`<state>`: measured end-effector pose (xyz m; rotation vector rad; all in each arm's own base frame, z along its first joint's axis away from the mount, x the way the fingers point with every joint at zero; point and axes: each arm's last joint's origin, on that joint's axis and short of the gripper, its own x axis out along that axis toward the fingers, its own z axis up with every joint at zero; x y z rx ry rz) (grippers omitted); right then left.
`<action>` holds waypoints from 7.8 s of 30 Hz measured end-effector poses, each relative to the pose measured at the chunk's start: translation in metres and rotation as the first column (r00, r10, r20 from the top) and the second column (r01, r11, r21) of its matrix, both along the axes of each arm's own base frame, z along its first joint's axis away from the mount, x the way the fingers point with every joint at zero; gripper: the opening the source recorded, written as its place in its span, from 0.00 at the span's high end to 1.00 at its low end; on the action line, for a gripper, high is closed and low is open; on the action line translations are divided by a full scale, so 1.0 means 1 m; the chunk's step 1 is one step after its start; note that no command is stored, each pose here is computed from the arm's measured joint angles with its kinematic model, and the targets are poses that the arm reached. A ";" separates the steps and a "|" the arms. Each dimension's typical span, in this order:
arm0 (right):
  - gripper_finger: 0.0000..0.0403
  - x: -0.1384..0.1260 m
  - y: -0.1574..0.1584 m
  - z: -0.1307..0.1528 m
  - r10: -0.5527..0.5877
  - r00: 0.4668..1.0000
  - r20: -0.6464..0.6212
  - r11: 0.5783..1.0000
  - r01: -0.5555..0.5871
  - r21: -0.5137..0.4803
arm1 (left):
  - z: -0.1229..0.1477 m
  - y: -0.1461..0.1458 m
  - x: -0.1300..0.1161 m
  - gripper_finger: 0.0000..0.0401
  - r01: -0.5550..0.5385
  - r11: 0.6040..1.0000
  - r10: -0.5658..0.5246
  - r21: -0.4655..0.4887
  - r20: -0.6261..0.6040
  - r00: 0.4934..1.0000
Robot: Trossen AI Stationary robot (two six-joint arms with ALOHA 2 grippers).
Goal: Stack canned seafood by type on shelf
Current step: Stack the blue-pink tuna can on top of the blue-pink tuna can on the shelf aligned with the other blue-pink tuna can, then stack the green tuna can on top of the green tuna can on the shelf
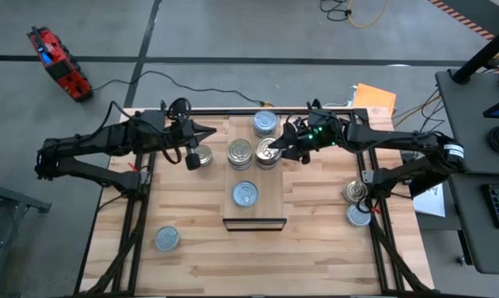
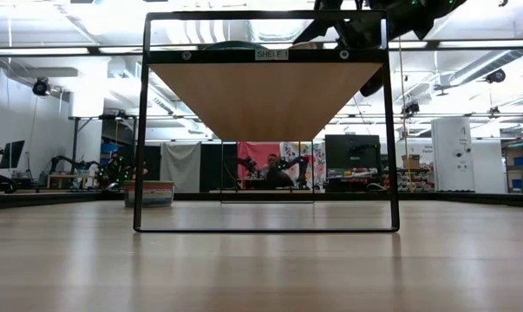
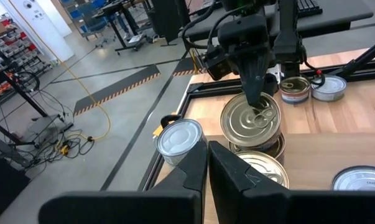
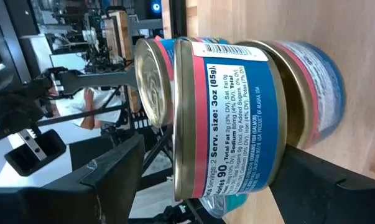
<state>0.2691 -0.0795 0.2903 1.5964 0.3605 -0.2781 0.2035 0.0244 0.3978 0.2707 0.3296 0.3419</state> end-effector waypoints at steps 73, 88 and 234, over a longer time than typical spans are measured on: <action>0.25 0.002 -0.012 0.004 -0.033 0.993 -0.111 0.985 0.013 -0.169 | 0.004 0.004 0.001 1.00 -0.023 1.000 0.022 0.007 0.042 0.999; 0.24 0.004 -0.013 0.004 -0.030 0.994 -0.104 0.982 0.010 -0.191 | 0.004 0.005 0.002 1.00 -0.029 1.000 0.028 0.005 0.048 0.998; 0.97 -0.109 0.210 -0.042 0.166 0.569 -0.805 0.746 -0.606 -0.275 | -0.050 -0.166 0.061 1.00 -0.254 0.718 -0.090 -0.648 -0.449 0.889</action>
